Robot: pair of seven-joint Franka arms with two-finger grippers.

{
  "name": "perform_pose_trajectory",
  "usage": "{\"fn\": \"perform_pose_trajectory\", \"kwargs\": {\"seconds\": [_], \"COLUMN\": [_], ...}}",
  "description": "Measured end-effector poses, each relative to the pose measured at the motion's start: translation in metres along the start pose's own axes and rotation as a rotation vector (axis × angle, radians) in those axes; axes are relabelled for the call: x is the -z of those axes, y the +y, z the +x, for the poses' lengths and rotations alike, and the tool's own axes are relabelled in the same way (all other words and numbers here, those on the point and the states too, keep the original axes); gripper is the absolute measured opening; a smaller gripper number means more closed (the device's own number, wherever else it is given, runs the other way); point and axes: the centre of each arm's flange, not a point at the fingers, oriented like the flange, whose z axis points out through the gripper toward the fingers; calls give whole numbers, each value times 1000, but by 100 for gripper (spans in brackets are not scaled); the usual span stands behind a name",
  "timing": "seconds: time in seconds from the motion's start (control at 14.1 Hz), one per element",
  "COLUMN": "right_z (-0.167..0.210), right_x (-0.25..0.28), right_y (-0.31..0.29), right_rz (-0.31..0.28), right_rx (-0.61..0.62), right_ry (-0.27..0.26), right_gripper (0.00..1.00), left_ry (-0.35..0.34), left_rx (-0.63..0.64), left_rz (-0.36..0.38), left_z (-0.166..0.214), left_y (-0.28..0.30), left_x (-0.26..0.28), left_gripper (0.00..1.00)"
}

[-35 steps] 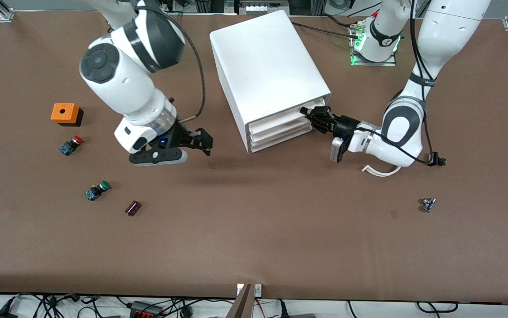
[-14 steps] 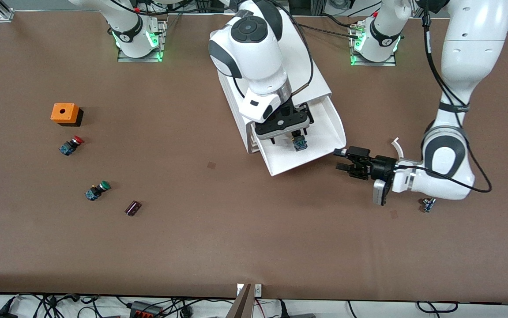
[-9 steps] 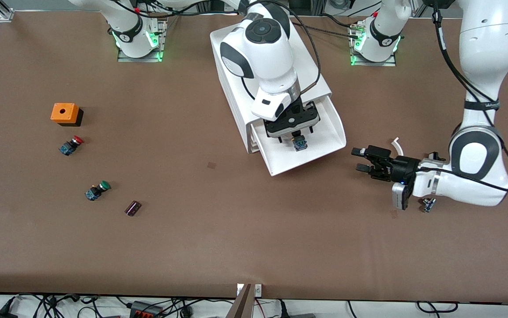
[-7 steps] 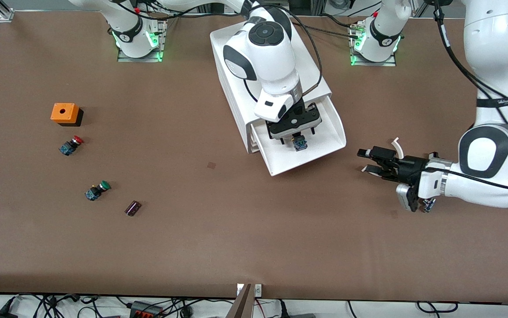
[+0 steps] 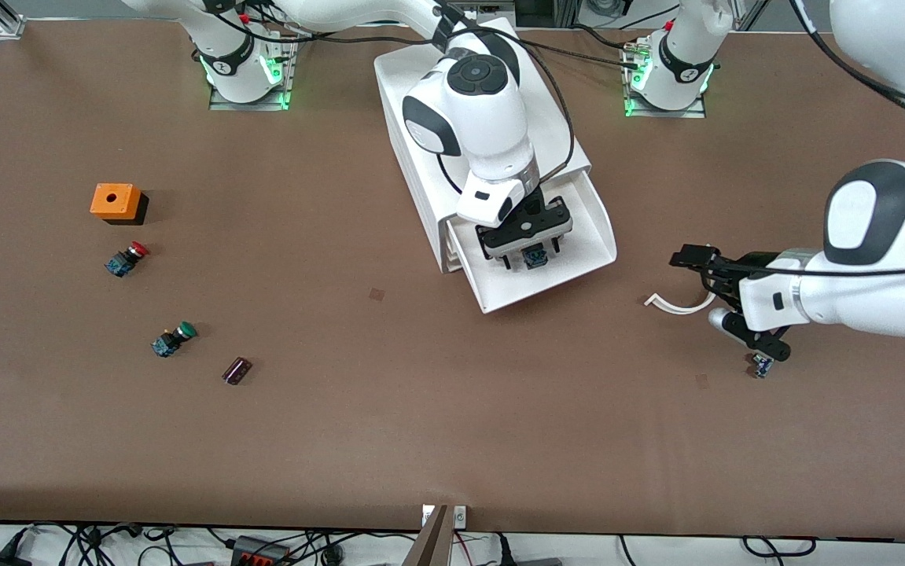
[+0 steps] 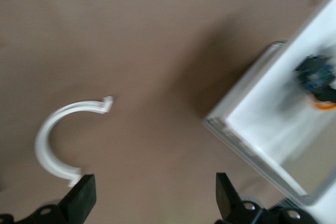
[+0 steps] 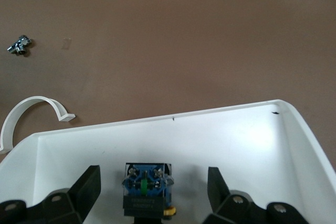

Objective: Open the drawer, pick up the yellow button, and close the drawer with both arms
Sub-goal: 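Grasp the yellow-capped button in the drawer with the right gripper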

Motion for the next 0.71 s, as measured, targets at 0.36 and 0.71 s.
{"fn": "perform_pose_trajectory", "kwargs": {"seconds": [0.36, 0.71], "right_z": [-6, -12], "right_x": [-8, -14], "right_y": [-4, -9], "right_rz": [1, 1], "right_rx": [8, 16], "right_ry": [-4, -10], "right_gripper": [81, 75], "left_ry": [90, 128], "left_rx": [46, 404], "left_rz": [202, 186], "left_z": [-15, -16], "left_y": [3, -8], "left_x": [69, 69], "left_gripper": [100, 100]}}
